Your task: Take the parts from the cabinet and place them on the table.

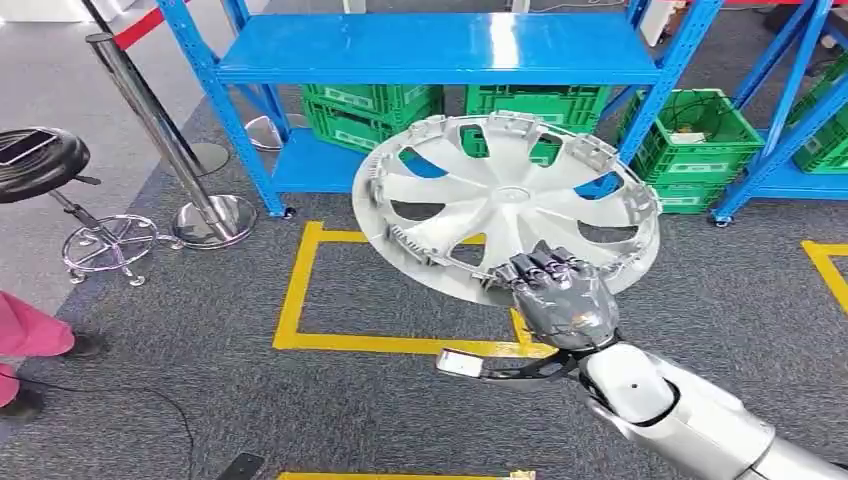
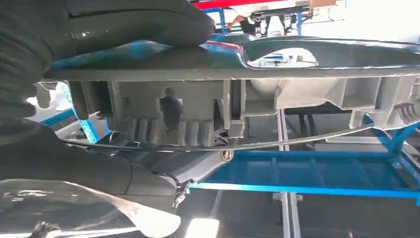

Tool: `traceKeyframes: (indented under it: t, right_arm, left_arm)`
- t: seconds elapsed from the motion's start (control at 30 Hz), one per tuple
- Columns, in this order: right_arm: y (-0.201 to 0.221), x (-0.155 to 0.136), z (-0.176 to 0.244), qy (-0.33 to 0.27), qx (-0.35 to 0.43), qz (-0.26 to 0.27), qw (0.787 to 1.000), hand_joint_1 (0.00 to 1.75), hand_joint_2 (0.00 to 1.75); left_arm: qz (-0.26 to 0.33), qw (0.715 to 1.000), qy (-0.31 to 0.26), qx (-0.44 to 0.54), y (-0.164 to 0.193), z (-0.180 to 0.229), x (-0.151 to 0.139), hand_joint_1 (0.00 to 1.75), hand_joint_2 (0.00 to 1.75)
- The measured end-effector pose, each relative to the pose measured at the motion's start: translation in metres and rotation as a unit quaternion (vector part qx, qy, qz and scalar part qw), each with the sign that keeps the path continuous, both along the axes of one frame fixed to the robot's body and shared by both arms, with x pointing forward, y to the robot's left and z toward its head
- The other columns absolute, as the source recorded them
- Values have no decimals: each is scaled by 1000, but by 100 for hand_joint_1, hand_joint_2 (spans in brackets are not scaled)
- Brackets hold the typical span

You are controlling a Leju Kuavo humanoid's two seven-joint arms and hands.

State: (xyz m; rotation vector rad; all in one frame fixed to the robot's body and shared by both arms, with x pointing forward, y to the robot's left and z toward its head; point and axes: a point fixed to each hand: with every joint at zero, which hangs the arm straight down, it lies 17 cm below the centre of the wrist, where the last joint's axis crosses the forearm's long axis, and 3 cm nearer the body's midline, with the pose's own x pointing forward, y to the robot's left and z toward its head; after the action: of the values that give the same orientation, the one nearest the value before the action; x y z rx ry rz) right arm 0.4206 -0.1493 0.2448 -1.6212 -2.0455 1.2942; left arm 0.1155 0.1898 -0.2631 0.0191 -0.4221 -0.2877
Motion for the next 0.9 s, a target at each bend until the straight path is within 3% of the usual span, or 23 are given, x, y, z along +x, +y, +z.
traceKeyframes:
  t: [0.9]
  right_arm:
    - [-5,1,1,-2,4,-5,1000,175,175]
  left_arm:
    - [-1,1000,1,3,4,-1,-1,0,175]
